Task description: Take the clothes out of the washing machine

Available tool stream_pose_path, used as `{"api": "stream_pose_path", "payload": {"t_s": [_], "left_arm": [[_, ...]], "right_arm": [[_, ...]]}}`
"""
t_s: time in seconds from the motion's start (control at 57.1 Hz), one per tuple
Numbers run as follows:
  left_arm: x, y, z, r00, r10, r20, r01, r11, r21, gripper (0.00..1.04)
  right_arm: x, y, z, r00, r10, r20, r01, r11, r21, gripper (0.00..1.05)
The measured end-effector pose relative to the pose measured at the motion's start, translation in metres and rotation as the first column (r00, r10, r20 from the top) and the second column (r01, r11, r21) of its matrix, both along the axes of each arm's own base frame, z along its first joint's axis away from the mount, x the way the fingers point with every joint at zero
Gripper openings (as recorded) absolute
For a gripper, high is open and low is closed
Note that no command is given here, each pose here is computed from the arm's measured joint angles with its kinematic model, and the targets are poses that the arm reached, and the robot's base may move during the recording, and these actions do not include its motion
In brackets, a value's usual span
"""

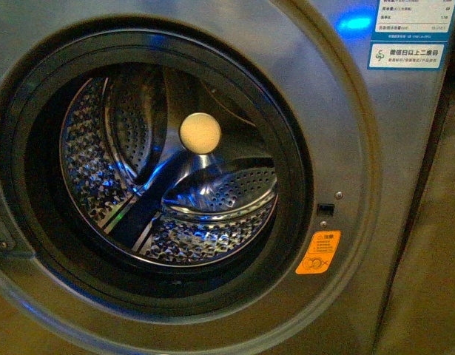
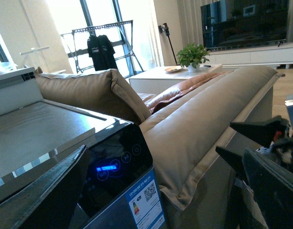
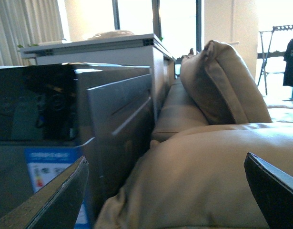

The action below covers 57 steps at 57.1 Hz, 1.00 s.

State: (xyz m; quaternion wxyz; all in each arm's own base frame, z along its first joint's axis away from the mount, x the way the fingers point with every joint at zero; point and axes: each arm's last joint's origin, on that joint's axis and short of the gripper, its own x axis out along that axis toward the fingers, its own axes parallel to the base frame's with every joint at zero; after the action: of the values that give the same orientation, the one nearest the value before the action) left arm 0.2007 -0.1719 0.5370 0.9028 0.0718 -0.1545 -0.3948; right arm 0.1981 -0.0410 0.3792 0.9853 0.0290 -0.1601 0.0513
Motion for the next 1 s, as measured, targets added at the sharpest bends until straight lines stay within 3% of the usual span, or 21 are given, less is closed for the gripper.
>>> {"api": "stream_pose_path", "payload": {"t_s": [0.123,0.245,0.298,0.438,0.648,0.893,0.998], "left_arm": [[0.0,0.0,0.0,1.0,0.0,0.0,0.0,1.0,0.0,0.98],[0.0,0.0,0.0,1.0,0.0,0.0,0.0,1.0,0.0,0.98],[0.0,0.0,0.0,1.0,0.0,0.0,0.0,1.0,0.0,0.98],[0.0,0.0,0.0,1.0,0.0,0.001,0.0,1.0,0.0,0.98],[0.0,0.0,0.0,1.0,0.0,0.001,0.0,1.0,-0.001,0.98],[0.0,0.0,0.0,1.0,0.01,-0.005,-0.01,1.0,-0.006,0.98],[0.002,0.0,0.012,0.952,0.286,-0.112,-0.298,0.948,-0.114,0.98]], "right_arm": [[-0.034,0.029,-0.039,0.999,-0.014,0.046,0.014,1.0,-0.002,0.96],[-0.05,0.04,-0.071,0.967,-0.099,-0.236,0.093,0.995,-0.035,0.74],[-0.052,0.04,-0.088,0.954,-0.103,-0.283,0.093,0.994,-0.05,0.66],[-0.057,0.04,-0.124,0.937,-0.109,-0.331,0.092,0.993,-0.068,0.41],[-0.068,0.041,-0.149,0.944,-0.11,-0.311,0.093,0.993,-0.07,0.04],[-0.075,0.041,-0.173,0.941,-0.111,-0.32,0.092,0.993,-0.073,0.02],[-0.078,0.041,-0.18,0.942,-0.112,-0.315,0.093,0.993,-0.073,0.02]]}}
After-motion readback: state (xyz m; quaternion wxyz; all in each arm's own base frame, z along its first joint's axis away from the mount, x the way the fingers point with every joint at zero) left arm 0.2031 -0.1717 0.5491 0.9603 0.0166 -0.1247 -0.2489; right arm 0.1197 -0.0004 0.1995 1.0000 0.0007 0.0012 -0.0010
